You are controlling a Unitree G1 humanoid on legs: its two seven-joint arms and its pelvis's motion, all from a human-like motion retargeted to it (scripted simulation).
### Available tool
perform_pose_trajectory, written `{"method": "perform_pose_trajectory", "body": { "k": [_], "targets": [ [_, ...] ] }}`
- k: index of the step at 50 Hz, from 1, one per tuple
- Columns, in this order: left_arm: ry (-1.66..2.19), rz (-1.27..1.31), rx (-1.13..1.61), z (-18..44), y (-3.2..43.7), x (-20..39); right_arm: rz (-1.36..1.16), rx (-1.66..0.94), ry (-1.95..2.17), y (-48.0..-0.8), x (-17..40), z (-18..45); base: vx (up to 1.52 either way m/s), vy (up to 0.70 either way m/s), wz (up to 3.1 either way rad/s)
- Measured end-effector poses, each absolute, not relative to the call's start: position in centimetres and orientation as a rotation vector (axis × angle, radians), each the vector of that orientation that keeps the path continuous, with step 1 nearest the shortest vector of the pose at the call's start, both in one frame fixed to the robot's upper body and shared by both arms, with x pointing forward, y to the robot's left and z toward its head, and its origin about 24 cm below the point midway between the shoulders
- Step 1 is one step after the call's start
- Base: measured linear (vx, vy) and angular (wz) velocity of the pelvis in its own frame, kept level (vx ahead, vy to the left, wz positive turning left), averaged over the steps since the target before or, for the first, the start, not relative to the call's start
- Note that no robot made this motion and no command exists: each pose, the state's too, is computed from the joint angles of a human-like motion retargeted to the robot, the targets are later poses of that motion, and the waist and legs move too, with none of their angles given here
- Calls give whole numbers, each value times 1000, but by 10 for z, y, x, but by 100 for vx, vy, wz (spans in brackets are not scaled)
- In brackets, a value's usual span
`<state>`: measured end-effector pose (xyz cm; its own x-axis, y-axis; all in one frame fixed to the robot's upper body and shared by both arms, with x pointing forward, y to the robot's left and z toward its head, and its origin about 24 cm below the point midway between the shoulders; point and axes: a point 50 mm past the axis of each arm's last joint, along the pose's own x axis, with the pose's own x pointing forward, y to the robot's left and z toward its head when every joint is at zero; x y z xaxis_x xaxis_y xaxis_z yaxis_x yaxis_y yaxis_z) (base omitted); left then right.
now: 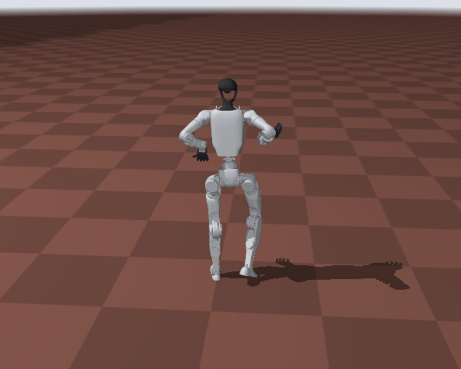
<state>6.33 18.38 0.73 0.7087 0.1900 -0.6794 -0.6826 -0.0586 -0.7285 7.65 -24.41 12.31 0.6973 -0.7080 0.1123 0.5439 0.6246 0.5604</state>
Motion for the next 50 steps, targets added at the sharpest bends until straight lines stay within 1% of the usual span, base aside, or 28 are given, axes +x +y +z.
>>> {"method": "perform_pose_trajectory", "body": {
  "k": [4,9,20,23,27,32,34,39,42,45,47,50],
  "targets": [
    [431,734,-1478,7,181,63,-732,500,-359,-244,76,124,54,4,81],
    [443,774,-1473,6,182,63,-735,464,-354,-243,79,128,60,-7,86],
    [425,813,-1459,5,186,64,-717,442,-369,-235,81,129,67,-25,27],
    [446,824,-1473,4,183,62,-770,500,-320,-235,78,123,73,-15,19],
    [488,812,-1488,4,178,60,-877,668,-186,-237,71,107,64,-17,21],
    [565,711,-1510,5,169,61,-915,850,57,-231,67,77,51,-23,-14],
    [660,552,-1517,5,156,64,-826,957,226,-220,69,57,46,-22,-39],
    [809,384,-1522,6,140,63,-685,1149,472,-195,65,29,49,-4,-34],
    [925,243,-1511,8,129,62,-469,1274,681,-169,63,15,56,11,-51],
    [996,117,-1500,11,122,60,-249,1338,833,-149,61,8,59,4,-39],
    [1007,83,-1495,12,121,61,-202,1346,863,-146,61,6,61,6,-6],
    [999,66,-1490,11,122,63,-210,1348,850,-149,63,4,63,8,7]
  ]
}}
